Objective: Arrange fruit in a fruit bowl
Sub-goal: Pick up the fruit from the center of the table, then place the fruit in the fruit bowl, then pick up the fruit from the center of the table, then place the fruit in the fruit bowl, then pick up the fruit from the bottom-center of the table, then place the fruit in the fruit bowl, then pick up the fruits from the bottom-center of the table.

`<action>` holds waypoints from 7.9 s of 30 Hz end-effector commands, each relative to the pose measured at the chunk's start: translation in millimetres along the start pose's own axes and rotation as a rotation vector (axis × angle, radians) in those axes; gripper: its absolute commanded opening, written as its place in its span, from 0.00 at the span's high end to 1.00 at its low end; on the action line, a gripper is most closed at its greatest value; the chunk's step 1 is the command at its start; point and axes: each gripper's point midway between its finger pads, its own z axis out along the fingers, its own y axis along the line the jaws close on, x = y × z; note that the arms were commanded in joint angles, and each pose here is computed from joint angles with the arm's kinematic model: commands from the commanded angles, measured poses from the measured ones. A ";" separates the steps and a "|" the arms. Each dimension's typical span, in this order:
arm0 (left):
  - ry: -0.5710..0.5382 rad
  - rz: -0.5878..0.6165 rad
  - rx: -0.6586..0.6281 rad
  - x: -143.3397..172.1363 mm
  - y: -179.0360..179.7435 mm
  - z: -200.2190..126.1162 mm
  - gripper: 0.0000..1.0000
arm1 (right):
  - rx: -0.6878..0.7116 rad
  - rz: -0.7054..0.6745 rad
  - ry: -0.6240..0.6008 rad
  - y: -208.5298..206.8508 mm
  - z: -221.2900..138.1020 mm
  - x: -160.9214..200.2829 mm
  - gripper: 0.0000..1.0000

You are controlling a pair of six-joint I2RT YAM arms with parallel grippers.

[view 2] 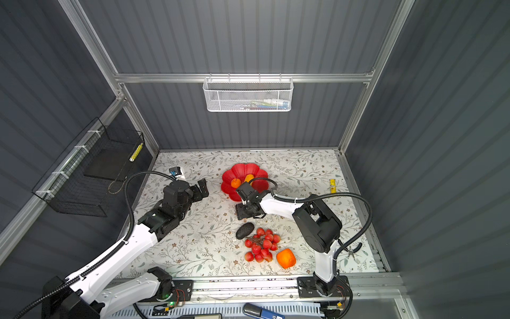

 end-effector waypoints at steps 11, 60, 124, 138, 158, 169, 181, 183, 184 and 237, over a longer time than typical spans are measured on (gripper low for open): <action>-0.005 0.008 -0.020 0.2 4.3 0.7 0.00 | 0.011 -0.008 -0.189 -2.8 -87.0 -21.2 0.62; 0.827 0.285 0.531 249.4 -126.2 -9.4 0.03 | 0.007 0.185 -0.669 -111.3 -205.5 -143.1 0.05; 0.351 0.348 0.536 50.8 -235.3 155.1 0.04 | 0.270 0.368 0.046 -108.3 -193.2 185.4 0.01; -0.010 -0.001 0.339 -73.3 -113.7 80.4 0.00 | 0.191 0.372 0.147 -78.0 -140.1 216.6 0.01; 0.061 -0.080 0.089 -21.7 -3.8 53.4 0.00 | 0.308 0.323 -0.083 -95.5 -178.9 172.1 0.58; 0.109 -0.112 0.155 -2.5 -1.2 24.6 0.00 | 0.185 0.225 -0.404 -83.9 -203.6 -20.7 0.61; 0.188 -0.130 0.423 29.3 -22.2 -35.1 0.00 | 0.116 0.157 -0.343 -79.9 -120.3 -135.1 0.60; 0.203 -0.142 0.462 35.8 -25.4 -41.6 0.00 | 0.116 0.161 -0.323 -82.4 -106.3 -138.5 0.60; 0.214 -0.149 0.478 39.2 -26.9 -43.8 0.00 | 0.115 0.166 -0.310 -84.0 -100.4 -139.1 0.60; 0.674 0.208 0.709 228.6 -166.3 -84.8 0.11 | 0.139 0.414 -0.525 -158.1 -184.2 -36.9 0.01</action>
